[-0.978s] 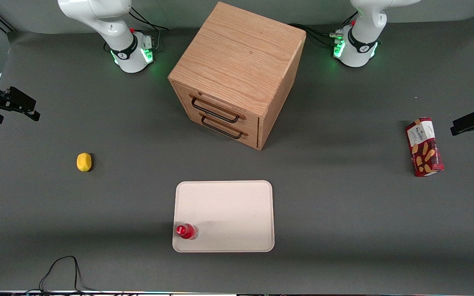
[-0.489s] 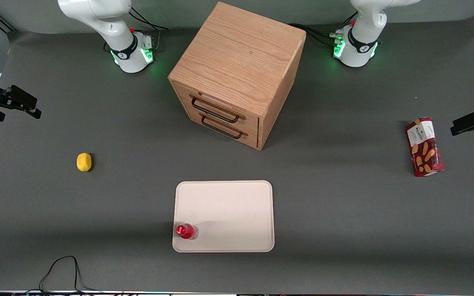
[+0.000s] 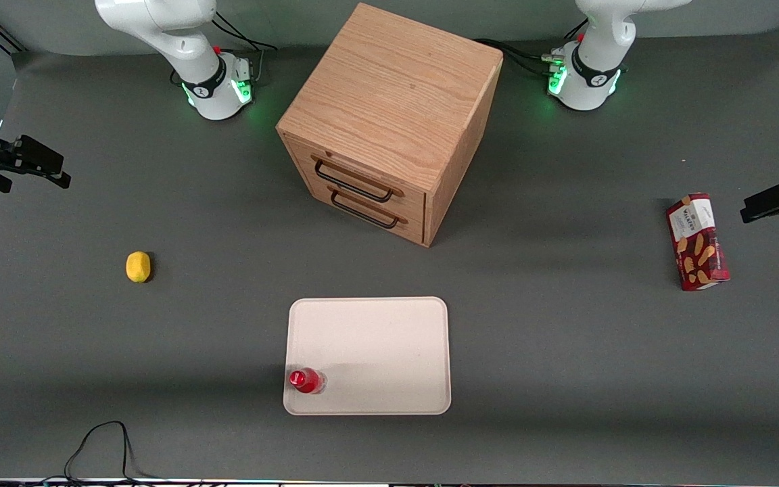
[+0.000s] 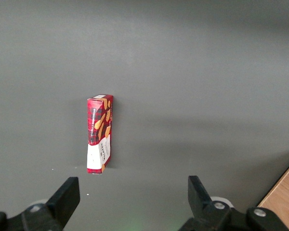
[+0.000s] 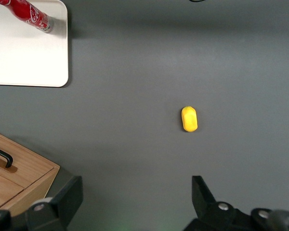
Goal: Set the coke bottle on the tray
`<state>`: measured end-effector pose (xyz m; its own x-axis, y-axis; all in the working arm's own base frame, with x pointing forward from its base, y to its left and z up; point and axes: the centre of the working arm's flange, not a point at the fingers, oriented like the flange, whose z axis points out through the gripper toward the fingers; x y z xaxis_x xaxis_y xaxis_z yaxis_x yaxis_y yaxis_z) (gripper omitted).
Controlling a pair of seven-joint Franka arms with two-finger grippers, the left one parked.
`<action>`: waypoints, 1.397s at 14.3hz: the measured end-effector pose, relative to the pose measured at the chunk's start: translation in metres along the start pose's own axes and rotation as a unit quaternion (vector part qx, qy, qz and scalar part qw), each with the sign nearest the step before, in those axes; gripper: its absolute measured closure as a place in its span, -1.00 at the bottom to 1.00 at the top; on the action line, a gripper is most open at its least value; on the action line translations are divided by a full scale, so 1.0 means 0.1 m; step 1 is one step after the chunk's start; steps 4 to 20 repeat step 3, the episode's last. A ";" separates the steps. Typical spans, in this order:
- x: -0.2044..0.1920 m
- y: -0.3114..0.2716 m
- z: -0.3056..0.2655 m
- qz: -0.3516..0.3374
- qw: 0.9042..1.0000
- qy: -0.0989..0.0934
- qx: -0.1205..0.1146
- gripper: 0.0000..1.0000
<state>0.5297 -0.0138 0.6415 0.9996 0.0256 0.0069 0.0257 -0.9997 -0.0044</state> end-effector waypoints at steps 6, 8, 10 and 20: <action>-0.01 0.09 -0.01 0.009 1.000 -0.001 0.000 -1.00; -0.01 0.09 -0.01 0.009 1.000 -0.001 0.000 -1.00; -0.01 0.09 -0.01 0.009 1.000 -0.001 0.000 -1.00; -0.01 0.09 -0.01 0.009 1.000 -0.001 0.000 -1.00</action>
